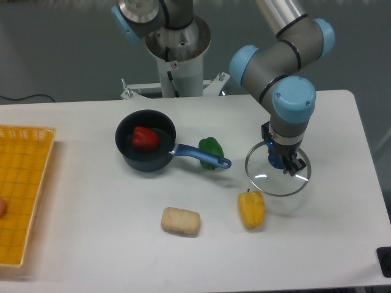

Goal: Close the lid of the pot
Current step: 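Lift the clear glass lid held in the gripper off the table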

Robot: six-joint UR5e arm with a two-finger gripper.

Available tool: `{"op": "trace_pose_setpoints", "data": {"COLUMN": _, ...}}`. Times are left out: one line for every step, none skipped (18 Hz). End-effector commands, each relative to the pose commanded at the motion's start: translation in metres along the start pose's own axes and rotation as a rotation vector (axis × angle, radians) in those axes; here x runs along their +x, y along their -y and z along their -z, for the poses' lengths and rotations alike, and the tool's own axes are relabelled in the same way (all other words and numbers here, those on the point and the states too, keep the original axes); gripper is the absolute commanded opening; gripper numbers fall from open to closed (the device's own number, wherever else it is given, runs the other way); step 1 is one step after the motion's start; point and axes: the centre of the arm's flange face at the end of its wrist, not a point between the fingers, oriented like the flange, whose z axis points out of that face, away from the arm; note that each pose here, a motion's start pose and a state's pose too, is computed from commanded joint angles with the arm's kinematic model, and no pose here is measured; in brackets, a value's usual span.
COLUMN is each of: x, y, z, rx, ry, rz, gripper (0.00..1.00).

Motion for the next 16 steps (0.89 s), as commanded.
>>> {"op": "trace_pose_setpoints", "data": {"x": 0.0, "y": 0.001, "z": 0.0, "rx": 0.0, "ry": 0.0, "rz": -0.002, "gripper": 0.37}}
{"op": "trace_pose_setpoints", "data": {"x": 0.0, "y": 0.001, "z": -0.001, "rx": 0.003, "ry": -0.001, "rz": -0.002, "gripper": 0.37}}
{"op": "trace_pose_setpoints", "data": {"x": 0.0, "y": 0.0, "z": 0.001, "rx": 0.004, "ry": 0.002, "rz": 0.003, "gripper": 0.37}}
{"op": "trace_pose_setpoints", "data": {"x": -0.001, "y": 0.001, "z": 0.002, "rx": 0.004, "ry": 0.005, "rz": 0.005, "gripper": 0.37}}
{"op": "trace_pose_setpoints", "data": {"x": 0.0, "y": 0.003, "z": 0.002, "rx": 0.004, "ry": 0.004, "rz": 0.009, "gripper": 0.37}}
{"op": "trace_pose_setpoints", "data": {"x": 0.001, "y": 0.004, "z": 0.001, "rx": 0.005, "ry": 0.0, "rz": 0.014, "gripper": 0.37}}
{"op": "trace_pose_setpoints", "data": {"x": 0.003, "y": 0.006, "z": 0.002, "rx": 0.006, "ry": -0.002, "rz": 0.015, "gripper": 0.37}}
{"op": "trace_pose_setpoints", "data": {"x": 0.005, "y": 0.007, "z": 0.006, "rx": 0.006, "ry": -0.001, "rz": 0.014, "gripper": 0.37}}
{"op": "trace_pose_setpoints", "data": {"x": 0.007, "y": 0.01, "z": 0.007, "rx": 0.007, "ry": -0.01, "rz": 0.014, "gripper": 0.37}}
{"op": "trace_pose_setpoints", "data": {"x": 0.009, "y": 0.013, "z": 0.007, "rx": 0.008, "ry": -0.017, "rz": 0.018, "gripper": 0.37}}
{"op": "trace_pose_setpoints", "data": {"x": 0.012, "y": 0.013, "z": 0.015, "rx": 0.007, "ry": -0.013, "rz": 0.023, "gripper": 0.37}}
{"op": "trace_pose_setpoints", "data": {"x": 0.015, "y": 0.013, "z": 0.02, "rx": 0.009, "ry": -0.016, "rz": 0.029, "gripper": 0.37}}
{"op": "trace_pose_setpoints", "data": {"x": 0.016, "y": 0.016, "z": 0.02, "rx": 0.02, "ry": -0.019, "rz": 0.039, "gripper": 0.37}}
{"op": "trace_pose_setpoints", "data": {"x": 0.018, "y": 0.024, "z": 0.022, "rx": 0.033, "ry": -0.018, "rz": 0.044, "gripper": 0.37}}
{"op": "trace_pose_setpoints", "data": {"x": 0.022, "y": 0.03, "z": 0.027, "rx": 0.041, "ry": -0.016, "rz": 0.052, "gripper": 0.37}}
{"op": "trace_pose_setpoints", "data": {"x": 0.024, "y": 0.036, "z": 0.029, "rx": 0.041, "ry": -0.015, "rz": 0.06, "gripper": 0.37}}
